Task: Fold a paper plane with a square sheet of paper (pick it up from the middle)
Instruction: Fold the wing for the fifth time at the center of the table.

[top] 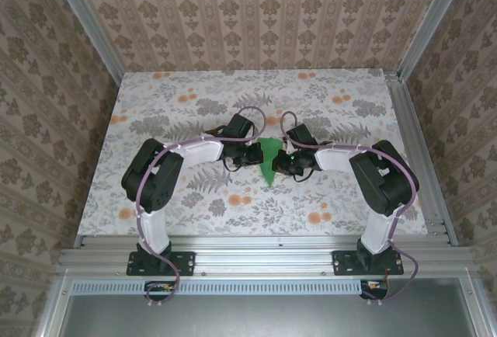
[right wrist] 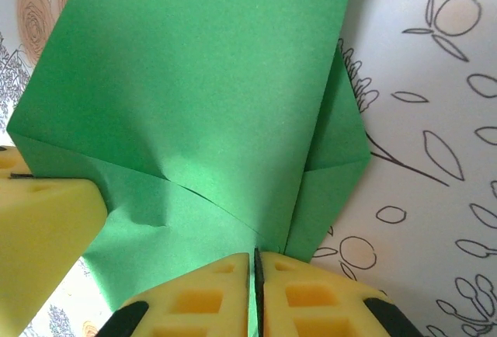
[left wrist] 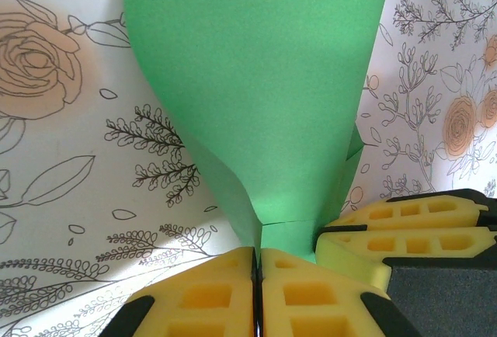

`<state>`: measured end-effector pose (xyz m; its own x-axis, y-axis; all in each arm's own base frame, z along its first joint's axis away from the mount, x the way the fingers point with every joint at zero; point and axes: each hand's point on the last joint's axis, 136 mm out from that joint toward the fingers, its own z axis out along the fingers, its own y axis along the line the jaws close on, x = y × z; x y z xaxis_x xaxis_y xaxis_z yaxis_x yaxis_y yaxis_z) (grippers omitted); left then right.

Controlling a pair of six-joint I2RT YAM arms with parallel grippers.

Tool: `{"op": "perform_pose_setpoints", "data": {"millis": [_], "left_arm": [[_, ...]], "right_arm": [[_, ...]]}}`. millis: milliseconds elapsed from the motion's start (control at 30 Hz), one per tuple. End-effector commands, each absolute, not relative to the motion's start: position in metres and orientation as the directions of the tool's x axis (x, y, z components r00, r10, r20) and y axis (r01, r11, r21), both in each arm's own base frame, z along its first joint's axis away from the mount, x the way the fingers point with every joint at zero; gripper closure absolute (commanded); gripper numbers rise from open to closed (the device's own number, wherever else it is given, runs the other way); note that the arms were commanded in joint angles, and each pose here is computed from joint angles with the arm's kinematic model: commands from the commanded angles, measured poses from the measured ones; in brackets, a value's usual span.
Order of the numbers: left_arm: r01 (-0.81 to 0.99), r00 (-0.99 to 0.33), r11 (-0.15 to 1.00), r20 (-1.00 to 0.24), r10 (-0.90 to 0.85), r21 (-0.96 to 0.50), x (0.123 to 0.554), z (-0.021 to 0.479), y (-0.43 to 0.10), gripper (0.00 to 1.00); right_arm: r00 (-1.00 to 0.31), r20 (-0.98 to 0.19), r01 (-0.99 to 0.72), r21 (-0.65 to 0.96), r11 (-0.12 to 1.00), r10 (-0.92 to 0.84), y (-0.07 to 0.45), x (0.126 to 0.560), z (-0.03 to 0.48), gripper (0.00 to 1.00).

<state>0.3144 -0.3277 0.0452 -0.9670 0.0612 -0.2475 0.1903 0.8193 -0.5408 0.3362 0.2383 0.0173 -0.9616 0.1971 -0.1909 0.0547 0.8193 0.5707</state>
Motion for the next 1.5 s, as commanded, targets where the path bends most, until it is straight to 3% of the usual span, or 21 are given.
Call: {"op": "perform_pose_setpoints", "data": {"millis": [0,400,1467], "left_arm": [[0.226,-0.960,0.805,-0.268,0.086,-0.549,0.313,0.054,-0.330,0.90],[0.269,-0.952,0.787,-0.277,0.131,-0.555,0.309,0.057,-0.352,0.90],[0.231,-0.961,0.766,-0.262,0.085,-0.600,0.318,0.048,-0.386,0.90]], "right_arm": [[-0.958,-0.207,0.060,0.539,0.840,0.201,0.233,0.338,0.026,0.87],[-0.968,-0.152,0.093,0.521,0.849,0.200,0.230,0.329,0.004,1.00],[-0.957,-0.116,0.138,0.621,0.771,0.265,0.229,0.322,-0.008,1.00]]}}
